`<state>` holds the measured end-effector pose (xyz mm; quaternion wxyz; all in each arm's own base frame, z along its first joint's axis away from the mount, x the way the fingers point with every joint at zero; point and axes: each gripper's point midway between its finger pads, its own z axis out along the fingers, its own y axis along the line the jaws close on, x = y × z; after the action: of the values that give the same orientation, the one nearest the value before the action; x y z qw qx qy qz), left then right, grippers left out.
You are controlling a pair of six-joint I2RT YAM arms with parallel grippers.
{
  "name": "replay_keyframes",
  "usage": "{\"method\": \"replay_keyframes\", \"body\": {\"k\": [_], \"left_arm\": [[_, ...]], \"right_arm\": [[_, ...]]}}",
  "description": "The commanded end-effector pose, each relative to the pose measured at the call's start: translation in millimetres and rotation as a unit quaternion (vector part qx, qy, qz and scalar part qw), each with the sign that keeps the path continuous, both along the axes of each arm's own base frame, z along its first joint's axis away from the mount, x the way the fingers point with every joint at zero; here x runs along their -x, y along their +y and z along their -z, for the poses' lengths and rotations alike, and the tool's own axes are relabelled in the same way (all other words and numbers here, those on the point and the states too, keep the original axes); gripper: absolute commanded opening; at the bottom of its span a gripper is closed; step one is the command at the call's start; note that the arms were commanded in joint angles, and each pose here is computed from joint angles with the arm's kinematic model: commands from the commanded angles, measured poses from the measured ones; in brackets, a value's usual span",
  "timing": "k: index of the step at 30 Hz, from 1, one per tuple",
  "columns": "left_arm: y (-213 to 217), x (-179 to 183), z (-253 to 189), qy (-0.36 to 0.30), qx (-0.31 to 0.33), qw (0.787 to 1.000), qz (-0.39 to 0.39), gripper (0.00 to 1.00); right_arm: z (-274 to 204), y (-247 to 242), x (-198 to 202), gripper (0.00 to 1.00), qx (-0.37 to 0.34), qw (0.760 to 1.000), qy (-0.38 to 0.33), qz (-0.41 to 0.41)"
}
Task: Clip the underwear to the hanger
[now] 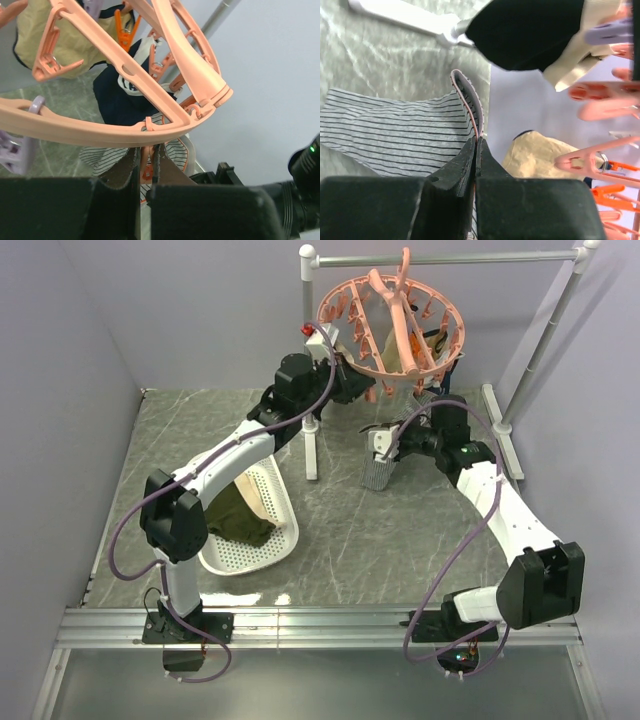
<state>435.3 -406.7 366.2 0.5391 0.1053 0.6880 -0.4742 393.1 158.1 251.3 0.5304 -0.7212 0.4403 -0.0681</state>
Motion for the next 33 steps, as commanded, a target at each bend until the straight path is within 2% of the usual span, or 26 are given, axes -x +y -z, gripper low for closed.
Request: {"method": "replay_keyframes", "body": {"k": [1, 6, 13, 33], "left_arm": [[-4, 12, -28, -0.028, 0.038, 0.998, 0.039, 0.0], [0, 20, -27, -0.047, 0.049, 0.995, 0.07, 0.0], [2, 40, -28, -0.095, 0.054, 0.983, 0.148, 0.0], [-2, 49, -22, -0.14, 0.071, 0.969, 0.188, 0.0]], "right_arm": [[-34, 13, 5, 0.0, -0.077, 0.997, 0.001, -0.024], [-57, 13, 3, 0.0, -0.127, 0.991, 0.038, -0.015], [-63, 13, 5, 0.0, -0.157, 0.984, 0.084, -0.013], [-73, 19, 7, 0.0, -0.19, 0.974, 0.119, -0.024]]}}
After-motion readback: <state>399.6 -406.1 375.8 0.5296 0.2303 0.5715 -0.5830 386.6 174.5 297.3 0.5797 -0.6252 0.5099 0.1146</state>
